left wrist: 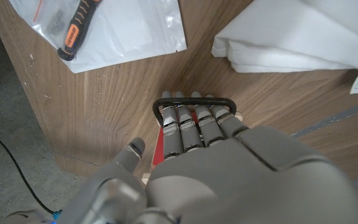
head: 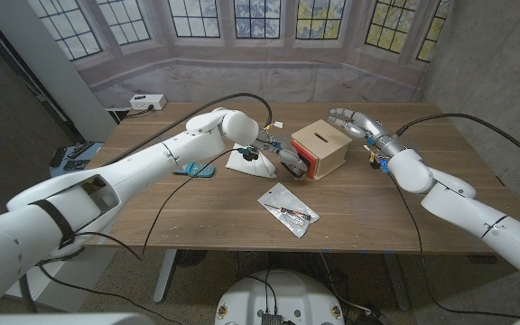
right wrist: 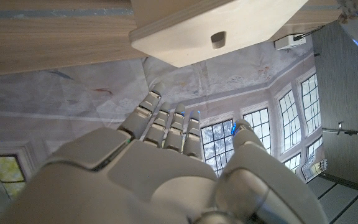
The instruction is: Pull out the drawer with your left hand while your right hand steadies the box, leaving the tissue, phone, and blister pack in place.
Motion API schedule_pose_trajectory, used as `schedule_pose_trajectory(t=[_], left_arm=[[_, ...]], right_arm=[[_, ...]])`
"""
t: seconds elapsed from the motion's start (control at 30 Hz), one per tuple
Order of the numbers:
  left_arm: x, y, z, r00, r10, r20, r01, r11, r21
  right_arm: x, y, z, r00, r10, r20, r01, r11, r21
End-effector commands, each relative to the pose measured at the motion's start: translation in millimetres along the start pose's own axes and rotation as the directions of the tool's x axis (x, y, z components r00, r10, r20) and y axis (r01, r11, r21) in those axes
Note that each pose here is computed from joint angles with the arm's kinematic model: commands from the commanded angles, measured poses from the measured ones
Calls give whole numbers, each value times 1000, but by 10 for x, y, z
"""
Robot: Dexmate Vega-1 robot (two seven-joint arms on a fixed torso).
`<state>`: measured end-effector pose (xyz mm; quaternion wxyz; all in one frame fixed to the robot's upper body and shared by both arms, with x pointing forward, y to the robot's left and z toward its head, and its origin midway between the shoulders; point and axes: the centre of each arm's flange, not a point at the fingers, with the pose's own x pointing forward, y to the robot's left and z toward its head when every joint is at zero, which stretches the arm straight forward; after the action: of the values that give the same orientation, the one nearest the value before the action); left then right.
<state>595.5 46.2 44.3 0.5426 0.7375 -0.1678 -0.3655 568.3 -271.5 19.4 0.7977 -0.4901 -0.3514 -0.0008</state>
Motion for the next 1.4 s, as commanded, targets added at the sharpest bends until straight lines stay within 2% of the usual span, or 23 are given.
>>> schedule_pose_trajectory(t=[0.03,0.63,0.83,1.4], left_arm=[[-17,-47,32,1000,-11,4,11,1000,-23],[-44,-105,48,1000,-17,-2,16,999,-39],[-50,-126,55,1000,-25,-2,25,999,-47],[-88,-176,41,1000,-25,-7,25,998,-55]], right_arm=[[-12,-16,153,1000,27,9,-26,991,-129],[-29,48,286,996,88,-8,-88,969,-230],[-46,111,325,995,97,-26,-100,965,-244],[2,232,442,981,179,-77,-195,927,-320]])
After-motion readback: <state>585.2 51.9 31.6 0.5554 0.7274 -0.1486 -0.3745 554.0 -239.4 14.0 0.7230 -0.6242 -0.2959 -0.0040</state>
